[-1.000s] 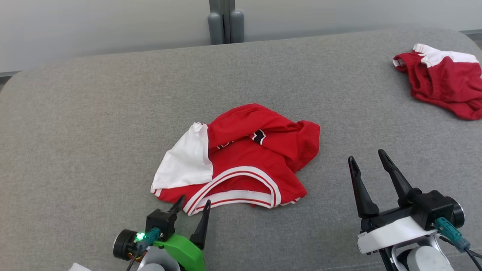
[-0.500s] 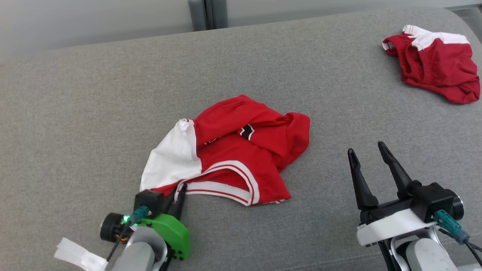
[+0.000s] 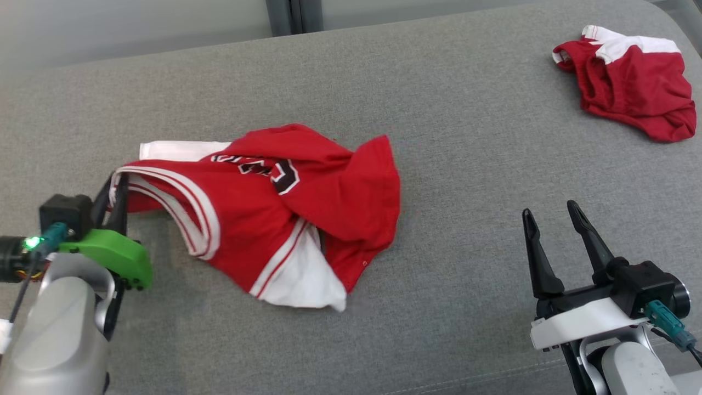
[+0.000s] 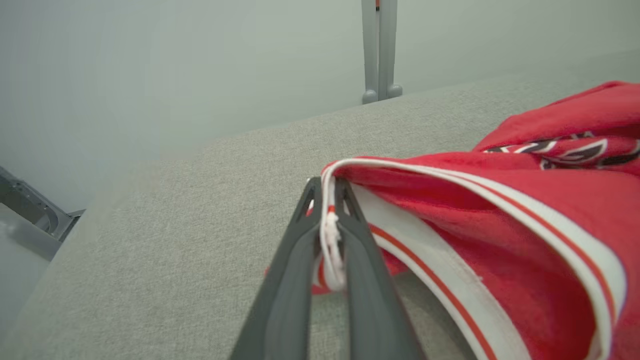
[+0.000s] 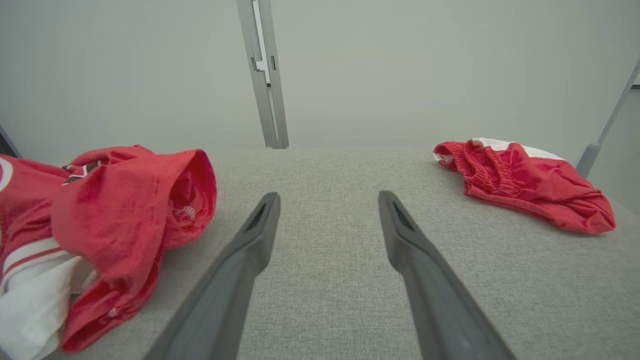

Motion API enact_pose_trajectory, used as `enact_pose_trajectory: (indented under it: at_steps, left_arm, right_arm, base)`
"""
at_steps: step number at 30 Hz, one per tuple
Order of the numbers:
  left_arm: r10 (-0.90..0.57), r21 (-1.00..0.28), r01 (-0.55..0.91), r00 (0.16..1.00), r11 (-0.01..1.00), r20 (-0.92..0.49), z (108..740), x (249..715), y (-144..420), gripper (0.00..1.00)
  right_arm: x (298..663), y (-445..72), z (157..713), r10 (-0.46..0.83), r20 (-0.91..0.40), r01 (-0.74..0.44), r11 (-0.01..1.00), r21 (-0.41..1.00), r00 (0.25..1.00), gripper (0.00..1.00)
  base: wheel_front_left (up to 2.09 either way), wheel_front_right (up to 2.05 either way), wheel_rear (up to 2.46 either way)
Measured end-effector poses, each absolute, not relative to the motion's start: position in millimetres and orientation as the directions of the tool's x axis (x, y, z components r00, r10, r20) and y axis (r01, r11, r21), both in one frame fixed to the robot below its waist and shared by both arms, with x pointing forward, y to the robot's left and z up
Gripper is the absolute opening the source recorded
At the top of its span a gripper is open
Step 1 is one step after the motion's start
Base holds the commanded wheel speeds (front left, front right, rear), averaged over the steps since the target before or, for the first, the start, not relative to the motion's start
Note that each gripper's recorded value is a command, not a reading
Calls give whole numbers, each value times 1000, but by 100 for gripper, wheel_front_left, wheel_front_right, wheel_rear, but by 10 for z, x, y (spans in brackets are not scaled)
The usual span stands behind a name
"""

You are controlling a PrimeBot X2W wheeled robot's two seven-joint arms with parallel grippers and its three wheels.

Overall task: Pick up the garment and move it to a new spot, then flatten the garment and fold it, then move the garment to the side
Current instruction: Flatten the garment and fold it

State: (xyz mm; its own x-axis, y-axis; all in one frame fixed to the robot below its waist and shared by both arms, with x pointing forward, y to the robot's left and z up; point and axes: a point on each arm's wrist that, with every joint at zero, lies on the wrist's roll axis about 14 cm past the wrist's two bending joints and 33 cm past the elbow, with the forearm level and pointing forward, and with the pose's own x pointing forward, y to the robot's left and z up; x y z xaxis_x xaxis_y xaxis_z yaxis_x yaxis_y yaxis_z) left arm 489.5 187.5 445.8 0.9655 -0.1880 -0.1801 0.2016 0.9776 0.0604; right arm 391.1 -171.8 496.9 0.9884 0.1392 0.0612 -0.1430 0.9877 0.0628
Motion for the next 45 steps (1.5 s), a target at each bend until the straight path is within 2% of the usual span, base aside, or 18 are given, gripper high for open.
enact_pose_trajectory:
  at_steps: [5, 6, 7, 8, 15, 23, 27, 35, 45]
  left_arm:
    - [-144, 74, 160, 972, 984, -185, 4474, 5062, 2051, 0]
    - [-143, 76, 159, 972, 984, -187, 4470, 5080, 2054, 20]
    - [-143, 76, 160, 971, 984, -192, 4452, 5088, 2048, 45]
    - [-145, 80, 163, 970, 983, -197, 4438, 5090, 2041, 100]
    - [-117, 38, 124, 983, 992, -141, 4586, 5005, 2081, 100]
    - [-51, -12, 51, 995, 999, -80, 4669, 4540, 2217, 100]
    - [-64, -23, 62, 996, 998, -70, 4664, 4325, 2126, 100]
    - [-175, -75, 166, 976, 983, -131, 4417, 3990, 1607, 100]
    - [-322, -113, 302, 901, 946, -290, 3899, 3740, 1074, 100]
  right_arm:
    - [3944, -1750, 4912, 130, 45, -133, 989, 61, 990, 100]
    - [3946, -1754, 4898, 129, 41, -132, 989, 61, 991, 100]
    - [3951, -1755, 4885, 129, 37, -131, 990, 61, 991, 100]
    - [3956, -1750, 4875, 130, 34, -132, 989, 61, 991, 100]
    - [3961, -1676, 4893, 145, 41, -148, 987, 71, 989, 100]
    - [3914, -1544, 4936, 176, 54, -181, 980, 85, 983, 100]
    - [3912, -1461, 4964, 199, 63, -204, 975, 90, 978, 100]
    - [3911, -1353, 4997, 229, 73, -235, 968, 92, 971, 100]
    - [3903, -1449, 4924, 210, 50, -213, 973, 86, 976, 100]
  base:
    - [0, 0, 0]
    - [0, 0, 0]
    - [0, 0, 0]
    - [0, 0, 0]
    - [0, 0, 0]
    - [0, 0, 0]
    - [0, 0, 0]
    - [0, 0, 0]
    - [0, 0, 0]
